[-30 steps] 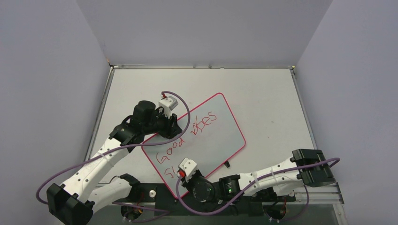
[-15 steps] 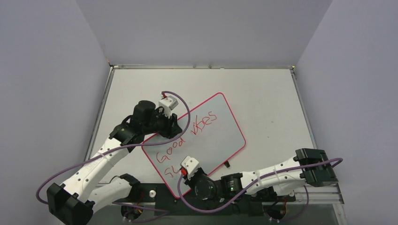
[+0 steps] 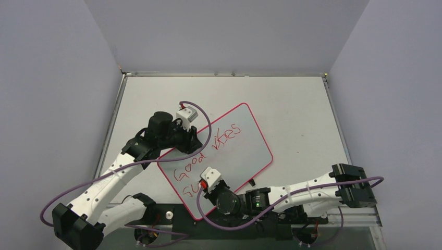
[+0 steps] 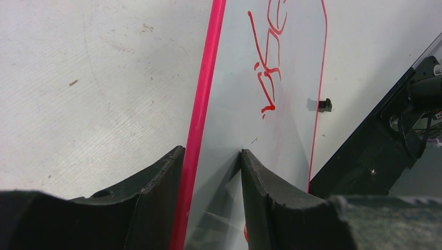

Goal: Write a sentence on the whiteboard
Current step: Write a sentence on the whiteboard stand.

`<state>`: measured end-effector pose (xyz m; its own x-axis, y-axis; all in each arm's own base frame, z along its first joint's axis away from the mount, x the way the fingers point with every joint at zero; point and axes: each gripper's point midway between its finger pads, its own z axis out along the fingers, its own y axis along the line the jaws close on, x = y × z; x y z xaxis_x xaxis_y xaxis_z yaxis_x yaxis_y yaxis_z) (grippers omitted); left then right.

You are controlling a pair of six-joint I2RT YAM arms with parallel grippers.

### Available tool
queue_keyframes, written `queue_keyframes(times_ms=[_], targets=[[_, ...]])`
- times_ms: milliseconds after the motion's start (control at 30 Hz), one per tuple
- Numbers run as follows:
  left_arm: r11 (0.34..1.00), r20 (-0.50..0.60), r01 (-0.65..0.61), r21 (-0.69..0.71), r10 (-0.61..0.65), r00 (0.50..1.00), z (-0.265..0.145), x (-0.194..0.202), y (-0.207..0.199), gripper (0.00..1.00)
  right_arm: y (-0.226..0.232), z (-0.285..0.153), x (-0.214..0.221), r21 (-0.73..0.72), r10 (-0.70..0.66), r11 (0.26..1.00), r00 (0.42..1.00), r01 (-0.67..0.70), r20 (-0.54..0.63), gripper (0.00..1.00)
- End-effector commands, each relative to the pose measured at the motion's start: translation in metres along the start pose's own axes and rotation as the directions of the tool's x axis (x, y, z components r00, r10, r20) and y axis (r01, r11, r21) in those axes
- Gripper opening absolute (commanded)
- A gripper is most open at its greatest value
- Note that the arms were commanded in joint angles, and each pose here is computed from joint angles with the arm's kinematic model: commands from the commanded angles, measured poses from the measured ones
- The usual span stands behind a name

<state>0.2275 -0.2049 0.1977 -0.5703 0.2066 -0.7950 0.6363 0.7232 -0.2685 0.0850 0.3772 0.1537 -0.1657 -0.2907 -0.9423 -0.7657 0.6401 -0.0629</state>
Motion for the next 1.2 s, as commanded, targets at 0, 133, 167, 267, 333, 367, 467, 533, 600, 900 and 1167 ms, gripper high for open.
queue_keyframes(times_ms=[0, 133, 167, 267, 333, 367, 467, 533, 600, 900, 1167], targets=[[0.997, 0.064, -0.046, -0.068, 0.050, 0.997, -0.002, -0.020, 0.011, 0.00, -0.015, 0.002, -0.013, 0.055, -0.011, 0.998, 1.000, 0.010, 0.015, 0.00], [0.997, 0.063, -0.046, -0.068, 0.050, 0.997, -0.001, -0.019, 0.011, 0.00, -0.014, 0.002, -0.014, 0.052, -0.010, 0.999, 1.000, 0.009, 0.017, 0.00], [0.997, 0.063, -0.046, -0.068, 0.050, 0.997, -0.001, -0.019, 0.011, 0.00, -0.014, 0.002, -0.013, 0.052, -0.010, 0.999, 1.000, 0.009, 0.017, 0.00], [0.997, 0.061, -0.046, -0.066, 0.050, 0.997, -0.001, -0.019, 0.011, 0.00, -0.014, 0.002, -0.011, 0.052, -0.004, 0.999, 1.000, 0.003, 0.014, 0.00], [0.997, 0.063, -0.046, -0.065, 0.050, 0.997, -0.001, -0.020, 0.011, 0.00, -0.014, 0.002, -0.011, 0.050, -0.002, 0.999, 1.000, 0.001, 0.017, 0.00], [0.997, 0.064, -0.046, -0.065, 0.050, 0.997, -0.001, -0.020, 0.010, 0.00, -0.014, 0.002, -0.012, 0.052, -0.001, 0.999, 1.000, 0.000, 0.018, 0.00], [0.997, 0.061, -0.046, -0.065, 0.050, 0.997, -0.001, -0.019, 0.011, 0.00, -0.015, 0.004, -0.016, 0.058, 0.003, 0.998, 1.000, -0.005, 0.025, 0.00], [0.997, 0.061, -0.046, -0.065, 0.050, 0.997, -0.001, -0.019, 0.011, 0.00, -0.015, 0.005, -0.017, 0.058, 0.003, 0.998, 1.000, -0.004, 0.026, 0.00], [0.997, 0.062, -0.046, -0.064, 0.050, 0.997, -0.001, -0.019, 0.010, 0.00, -0.015, 0.005, -0.018, 0.057, 0.003, 0.998, 1.000, -0.005, 0.027, 0.00], [0.997, 0.064, -0.046, -0.064, 0.051, 0.997, -0.001, -0.019, 0.010, 0.00, -0.014, 0.006, -0.019, 0.057, 0.009, 0.998, 1.000, -0.010, 0.029, 0.00], [0.997, 0.063, -0.047, -0.066, 0.051, 0.997, -0.002, -0.019, 0.010, 0.00, -0.008, 0.002, -0.009, 0.038, 0.013, 0.999, 1.000, -0.014, 0.011, 0.00]])
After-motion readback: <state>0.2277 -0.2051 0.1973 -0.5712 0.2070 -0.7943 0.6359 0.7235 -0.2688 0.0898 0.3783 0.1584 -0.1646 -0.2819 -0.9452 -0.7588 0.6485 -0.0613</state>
